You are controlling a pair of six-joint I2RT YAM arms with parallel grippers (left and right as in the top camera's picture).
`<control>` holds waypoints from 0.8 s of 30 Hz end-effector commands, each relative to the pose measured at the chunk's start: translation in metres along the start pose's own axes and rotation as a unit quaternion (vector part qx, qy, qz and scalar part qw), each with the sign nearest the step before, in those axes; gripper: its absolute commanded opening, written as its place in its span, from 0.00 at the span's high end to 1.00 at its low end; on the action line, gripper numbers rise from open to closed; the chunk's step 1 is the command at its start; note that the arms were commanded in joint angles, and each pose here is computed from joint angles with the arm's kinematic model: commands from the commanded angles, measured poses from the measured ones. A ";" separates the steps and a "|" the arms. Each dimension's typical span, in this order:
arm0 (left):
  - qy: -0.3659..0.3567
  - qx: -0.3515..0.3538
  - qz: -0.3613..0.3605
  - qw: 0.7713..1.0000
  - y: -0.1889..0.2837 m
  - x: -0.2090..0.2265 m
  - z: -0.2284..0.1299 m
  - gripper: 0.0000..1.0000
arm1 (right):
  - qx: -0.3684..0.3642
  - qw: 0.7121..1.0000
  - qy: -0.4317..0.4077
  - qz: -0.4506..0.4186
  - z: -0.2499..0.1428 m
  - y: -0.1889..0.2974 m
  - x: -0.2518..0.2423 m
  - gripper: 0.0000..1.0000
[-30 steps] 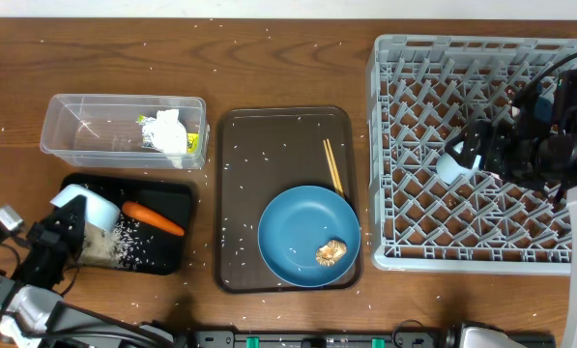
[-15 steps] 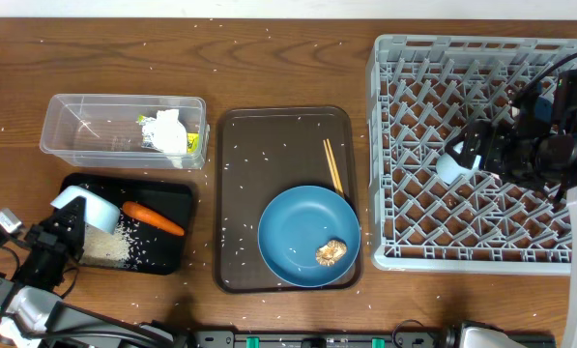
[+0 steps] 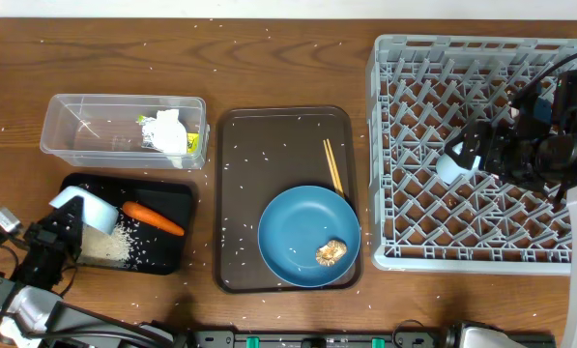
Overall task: Sort waste into correct bins and load items into the dishwasher rack
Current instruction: 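Tilt the bowl with left gripper to pour rice onto the black tray, then carry the empty bowl with left gripper toward the dish rack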
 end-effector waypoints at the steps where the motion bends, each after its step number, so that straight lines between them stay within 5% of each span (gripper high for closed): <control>1: -0.046 0.009 -0.027 0.999 0.000 -0.005 -0.001 0.94 | -0.005 1.000 0.012 0.007 0.001 0.003 0.005 0.08; 4: 0.053 0.000 0.009 0.999 0.000 0.003 -0.003 0.94 | -0.007 1.000 0.012 0.008 0.001 0.003 0.005 0.08; 7: -0.049 0.008 0.002 0.999 -0.004 0.000 -0.003 0.94 | -0.004 1.000 0.011 0.007 0.000 0.003 0.005 0.08; 9: 0.023 0.003 0.027 0.999 -0.004 0.005 -0.004 0.94 | -0.007 1.000 0.012 0.008 0.001 0.003 0.005 0.08; 12: -0.044 0.006 0.021 0.999 -0.007 0.003 -0.002 0.94 | -0.004 1.000 0.011 0.007 0.000 0.003 0.005 0.08; 14: 0.030 0.001 0.031 0.999 -0.006 0.006 -0.002 0.94 | -0.005 1.000 0.012 0.007 0.001 0.003 0.005 0.08; 17: -0.047 0.016 0.002 0.999 -0.010 -0.001 -0.002 0.93 | -0.003 1.000 0.011 0.007 0.000 0.003 0.005 0.08; 19: 0.023 0.009 0.023 0.999 -0.010 0.003 -0.002 0.94 | -0.007 1.000 0.012 0.008 0.001 0.003 0.005 0.08; 24: -0.001 0.066 -0.068 0.996 -0.022 -0.021 -0.009 0.94 | -0.007 1.000 0.012 0.008 0.001 0.003 0.005 0.08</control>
Point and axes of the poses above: each gripper's point midway between its finger pads, its own y axis back along the fingers, its own x axis along the line the jaws close on, z = x × y, the point moved 8 cm from there along y, back along the fingers, and after that the axes turned 4 degrees about -y, right-handed, at the moved point
